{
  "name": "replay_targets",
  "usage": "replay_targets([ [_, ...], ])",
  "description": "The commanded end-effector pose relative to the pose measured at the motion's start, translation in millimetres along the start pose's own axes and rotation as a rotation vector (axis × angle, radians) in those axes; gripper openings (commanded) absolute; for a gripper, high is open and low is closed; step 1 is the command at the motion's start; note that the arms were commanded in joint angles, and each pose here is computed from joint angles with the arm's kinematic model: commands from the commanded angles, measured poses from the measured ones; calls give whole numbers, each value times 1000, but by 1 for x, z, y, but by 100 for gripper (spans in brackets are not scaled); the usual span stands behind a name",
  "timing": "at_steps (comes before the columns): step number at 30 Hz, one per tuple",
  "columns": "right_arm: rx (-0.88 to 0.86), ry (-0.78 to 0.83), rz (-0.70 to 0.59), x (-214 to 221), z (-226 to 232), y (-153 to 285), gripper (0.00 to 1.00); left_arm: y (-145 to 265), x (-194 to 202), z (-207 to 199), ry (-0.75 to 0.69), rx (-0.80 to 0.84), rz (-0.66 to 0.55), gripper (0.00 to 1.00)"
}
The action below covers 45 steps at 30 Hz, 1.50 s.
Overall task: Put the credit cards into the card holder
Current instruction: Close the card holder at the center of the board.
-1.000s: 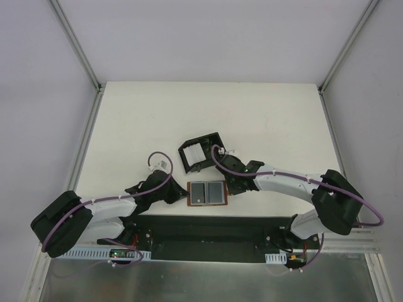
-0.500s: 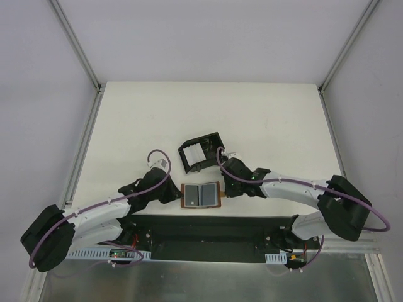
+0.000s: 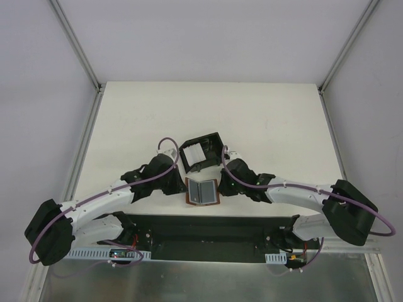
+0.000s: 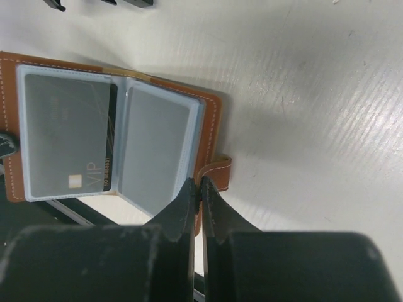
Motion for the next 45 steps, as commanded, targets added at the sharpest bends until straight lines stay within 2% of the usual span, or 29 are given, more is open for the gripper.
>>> replay_targets([
  [1,-129,-43,-68,-6,14,6,0,0,-5,-20,-74,38,69,0],
  [13,-162,-76,-76,2,11,6,0,-18,-13,-61,-132,71,151,0],
  [18,-38,-48,-200,5,1,21,1,-41,-11,-72,-141,30,199,0],
  [21,-26,-45,-229,6,-5,27,2,-56,-8,-78,-145,4,225,1],
  [25,-17,-42,-203,10,-7,25,2,-74,-3,-85,-150,-20,256,11],
  [30,-30,-60,-204,13,-9,25,2,-83,3,-83,-149,-54,255,37],
  [32,-29,-61,-208,13,-9,25,3,-81,4,-80,-144,-60,236,43],
  [35,-28,-63,-217,12,-10,26,3,-73,3,-79,-152,-40,199,47],
  [40,-37,-34,-198,11,-7,27,4,-58,-1,-79,-199,-6,132,47],
  [45,-55,-19,-161,8,1,24,5,-50,0,-64,-249,-42,71,47],
])
Point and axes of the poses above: each gripper's point midway between its finger pads, its own y axis back along the fingers, its own z axis along the line the jaws close on, x = y × z, the point moved 10 cm from there along y, back along the fingers, and after that the axes turned 5 degrees about -y, right-handed, at the moved point
